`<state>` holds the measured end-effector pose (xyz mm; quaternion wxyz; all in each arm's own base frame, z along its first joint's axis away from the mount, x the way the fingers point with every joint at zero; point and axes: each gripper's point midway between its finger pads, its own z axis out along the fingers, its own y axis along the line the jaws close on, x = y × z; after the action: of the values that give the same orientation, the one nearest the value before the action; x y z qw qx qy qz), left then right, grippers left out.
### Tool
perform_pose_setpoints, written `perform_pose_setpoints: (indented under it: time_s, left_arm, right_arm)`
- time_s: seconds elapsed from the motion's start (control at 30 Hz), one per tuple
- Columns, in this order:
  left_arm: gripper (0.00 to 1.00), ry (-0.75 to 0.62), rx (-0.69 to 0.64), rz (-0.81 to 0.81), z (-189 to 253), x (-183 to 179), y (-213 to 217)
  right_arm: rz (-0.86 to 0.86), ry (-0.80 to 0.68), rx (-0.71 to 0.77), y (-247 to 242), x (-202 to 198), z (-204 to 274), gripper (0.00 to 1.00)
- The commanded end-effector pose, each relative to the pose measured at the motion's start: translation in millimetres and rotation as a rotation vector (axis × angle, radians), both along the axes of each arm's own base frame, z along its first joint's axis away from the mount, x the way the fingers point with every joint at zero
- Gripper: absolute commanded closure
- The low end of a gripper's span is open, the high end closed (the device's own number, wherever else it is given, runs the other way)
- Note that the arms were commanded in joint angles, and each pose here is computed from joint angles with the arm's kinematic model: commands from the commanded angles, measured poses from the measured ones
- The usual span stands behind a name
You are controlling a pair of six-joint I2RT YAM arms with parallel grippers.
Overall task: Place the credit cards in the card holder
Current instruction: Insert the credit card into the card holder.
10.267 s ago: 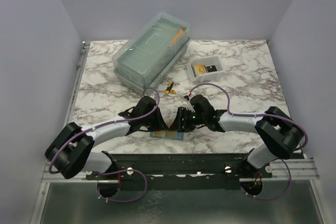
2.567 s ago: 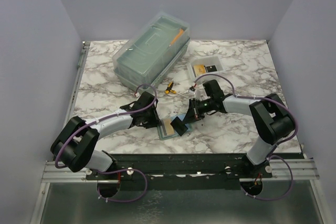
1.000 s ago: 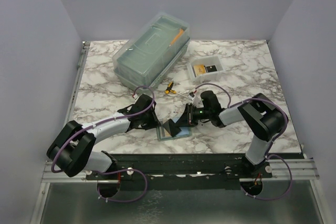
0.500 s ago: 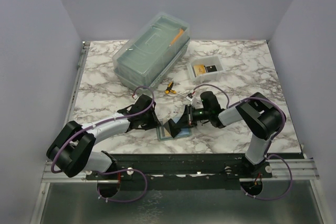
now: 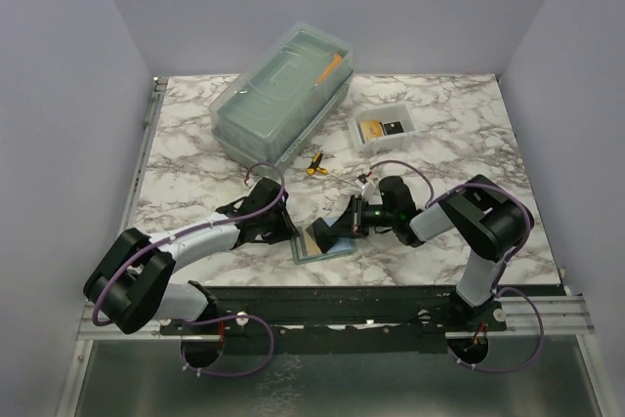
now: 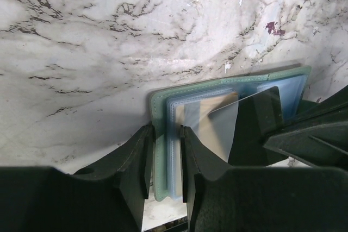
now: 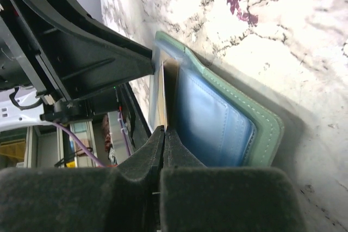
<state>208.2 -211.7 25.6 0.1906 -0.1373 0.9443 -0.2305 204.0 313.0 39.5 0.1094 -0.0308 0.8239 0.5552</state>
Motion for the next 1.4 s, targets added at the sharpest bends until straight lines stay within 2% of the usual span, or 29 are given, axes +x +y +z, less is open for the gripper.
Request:
perform_pose_setpoints:
  time_s: [0.0,0.43,0.57,0.73,0.87,1.2,1.37]
  left_arm:
    - [0.70,0.094,0.051,-0.020,-19,-27,14]
    - [0.72,0.095,-0.001,0.002,-15,-27,7]
    - [0.66,0.082,-0.015,0.016,-11,-28,9]
    - [0.51,0.079,-0.055,0.054,-5,-32,10]
    - [0.50,0.086,-0.090,0.090,-2,-35,11]
    - [0.69,0.180,-0.163,0.063,-14,-49,-3]
    - [0.72,0.199,-0.193,0.063,-17,-53,-6]
  right_arm:
    - [-0.070,-0.051,-0.001,3,15,1,1.00]
    - [-0.100,-0.082,-0.010,16,5,-5,1.00]
    - [-0.153,-0.121,-0.011,6,5,2,1.00]
    - [-0.200,-0.150,-0.028,-2,7,5,1.00]
    - [-0.217,-0.149,-0.019,-2,10,3,1.00]
    - [-0.261,-0.171,-0.013,1,15,0,1.00]
    - [-0.277,-0.209,-0.013,0,18,-3,1.00]
